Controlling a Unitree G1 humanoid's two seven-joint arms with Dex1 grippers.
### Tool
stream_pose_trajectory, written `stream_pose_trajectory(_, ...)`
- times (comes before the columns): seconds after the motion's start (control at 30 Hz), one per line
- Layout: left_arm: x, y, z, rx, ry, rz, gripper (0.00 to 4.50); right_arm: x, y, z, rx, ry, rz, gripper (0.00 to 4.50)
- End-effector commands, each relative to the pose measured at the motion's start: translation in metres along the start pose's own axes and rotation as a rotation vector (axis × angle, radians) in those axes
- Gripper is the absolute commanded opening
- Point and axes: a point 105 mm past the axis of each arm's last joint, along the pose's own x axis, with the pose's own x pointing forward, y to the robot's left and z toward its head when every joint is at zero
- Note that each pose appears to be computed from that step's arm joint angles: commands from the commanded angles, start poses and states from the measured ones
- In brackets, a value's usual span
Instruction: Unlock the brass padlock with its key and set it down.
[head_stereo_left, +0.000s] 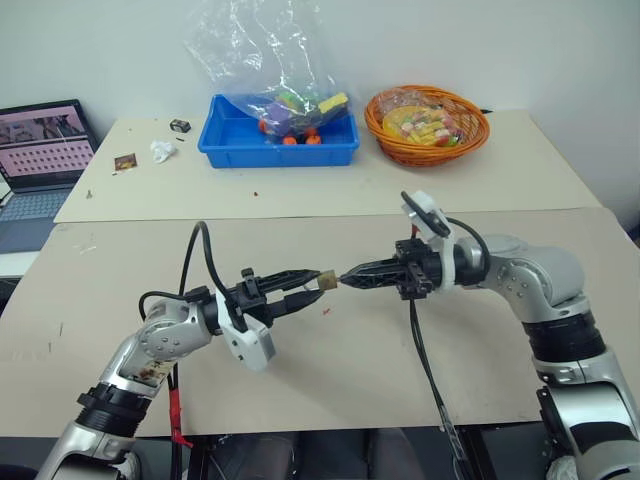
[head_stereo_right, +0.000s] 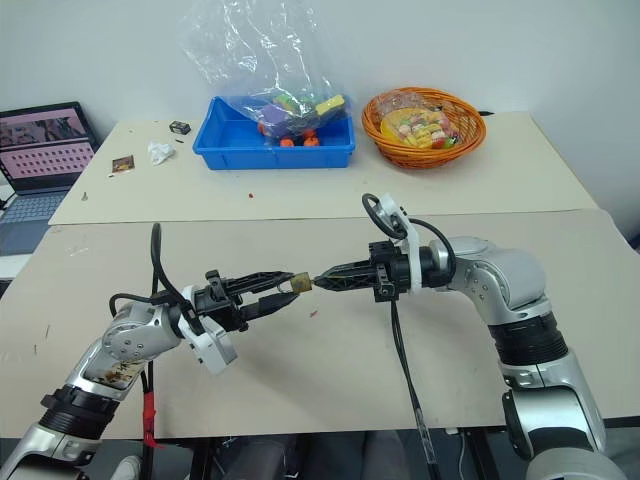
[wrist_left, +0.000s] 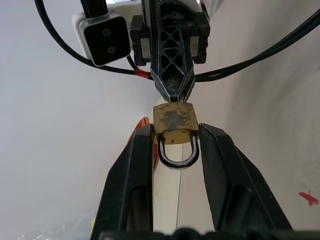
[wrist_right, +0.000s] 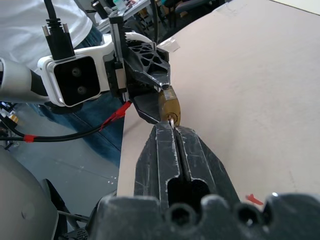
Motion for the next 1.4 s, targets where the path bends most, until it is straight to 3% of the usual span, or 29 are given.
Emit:
stream_pose_trajectory(0.03, 0.000, 0.008, 0.008, 0.029, -0.031, 0.016, 0.83, 0.000, 0.003, 0.010, -0.027, -0.019, 0.008, 0.05)
stream_pose_trajectory(0.33, 0.001, 0.008, 0.009, 0.031, -0.034, 0.017, 0.83, 0.005, 0.007, 0.012, 0.016, -0.030, 0.025, 0.05)
stream_pose_trajectory(0.57, 0.001, 0.008, 0.010, 0.033, -0.040, 0.019, 0.83, 0.008, 0.007, 0.006, 0.395, -0.058, 0.062, 0.05)
stream_pose_trajectory(0.77, 0.001, 0.008, 0.011, 0.028, -0.041, 0.023, 0.83, 0.004, 0.007, 0.009, 0.559, -0.110, 0.090, 0.05)
stream_pose_trajectory(1.03, 0.002, 0.010, 0.011, 0.029, -0.037, 0.026, 0.83, 0.007, 0.000, 0.006, 0.626, -0.134, 0.063, 0.05)
stream_pose_trajectory(1.17, 0.002, 0.011, 0.012, 0.028, -0.037, 0.025, 0.83, 0.012, -0.008, 0.000, 0.556, -0.112, -0.040, 0.05)
stream_pose_trajectory(1.27, 0.002, 0.012, 0.013, 0.029, -0.036, 0.023, 0.83, 0.012, -0.005, 0.003, 0.536, -0.127, -0.022, 0.05)
stream_pose_trajectory(1.4, 0.003, 0.013, 0.013, 0.030, -0.036, 0.023, 0.83, 0.011, -0.005, 0.006, 0.499, -0.136, -0.041, 1.13)
